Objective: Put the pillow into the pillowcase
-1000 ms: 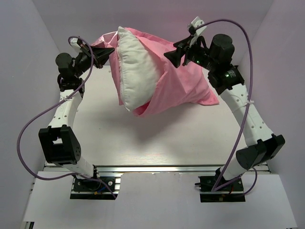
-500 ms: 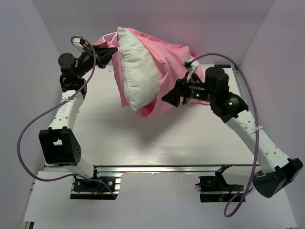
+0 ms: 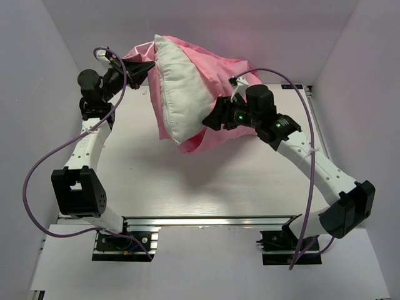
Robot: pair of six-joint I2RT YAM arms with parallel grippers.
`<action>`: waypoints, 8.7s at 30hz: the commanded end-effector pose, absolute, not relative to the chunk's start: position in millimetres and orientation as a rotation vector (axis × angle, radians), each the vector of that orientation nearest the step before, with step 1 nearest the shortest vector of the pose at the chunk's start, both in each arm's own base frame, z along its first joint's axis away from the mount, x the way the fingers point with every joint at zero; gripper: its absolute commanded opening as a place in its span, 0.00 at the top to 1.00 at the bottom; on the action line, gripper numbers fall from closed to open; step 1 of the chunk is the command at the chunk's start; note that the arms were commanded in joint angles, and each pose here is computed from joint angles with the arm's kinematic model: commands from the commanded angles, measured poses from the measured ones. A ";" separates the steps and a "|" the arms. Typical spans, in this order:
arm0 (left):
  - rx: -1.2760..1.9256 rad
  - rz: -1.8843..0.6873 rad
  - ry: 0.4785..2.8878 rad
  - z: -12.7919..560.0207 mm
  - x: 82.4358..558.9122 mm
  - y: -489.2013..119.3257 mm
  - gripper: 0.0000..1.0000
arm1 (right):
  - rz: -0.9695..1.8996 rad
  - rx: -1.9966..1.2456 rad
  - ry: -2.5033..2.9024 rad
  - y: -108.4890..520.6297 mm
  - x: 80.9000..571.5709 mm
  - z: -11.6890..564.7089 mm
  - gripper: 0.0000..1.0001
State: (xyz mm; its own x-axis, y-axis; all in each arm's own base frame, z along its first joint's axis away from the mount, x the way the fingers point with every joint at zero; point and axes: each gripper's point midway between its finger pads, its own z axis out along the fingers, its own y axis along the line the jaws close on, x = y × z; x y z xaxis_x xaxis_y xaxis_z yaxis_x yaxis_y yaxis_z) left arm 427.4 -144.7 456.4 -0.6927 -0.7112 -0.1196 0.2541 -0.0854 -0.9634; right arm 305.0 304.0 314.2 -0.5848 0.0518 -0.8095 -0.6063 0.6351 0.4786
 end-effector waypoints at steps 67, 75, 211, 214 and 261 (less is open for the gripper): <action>-0.788 -1.886 1.632 342.5 331.0 -170.9 0.97 | 1.017 -0.914 1.446 240.1 305.1 364.8 1.00; -1.060 -1.532 1.849 272.7 297.1 -118.7 0.47 | 1.192 -1.087 1.370 275.5 257.7 391.0 0.54; -0.558 -0.729 2.081 267.0 335.2 -156.4 1.00 | 0.554 -0.930 1.790 272.5 416.4 230.4 1.00; -0.562 -0.826 1.991 300.7 336.0 -144.0 1.00 | 0.379 -1.050 1.795 262.9 411.2 188.4 1.00; -0.543 -1.534 2.018 313.4 381.8 -185.4 1.00 | 0.512 -1.532 1.960 392.9 372.9 52.7 1.00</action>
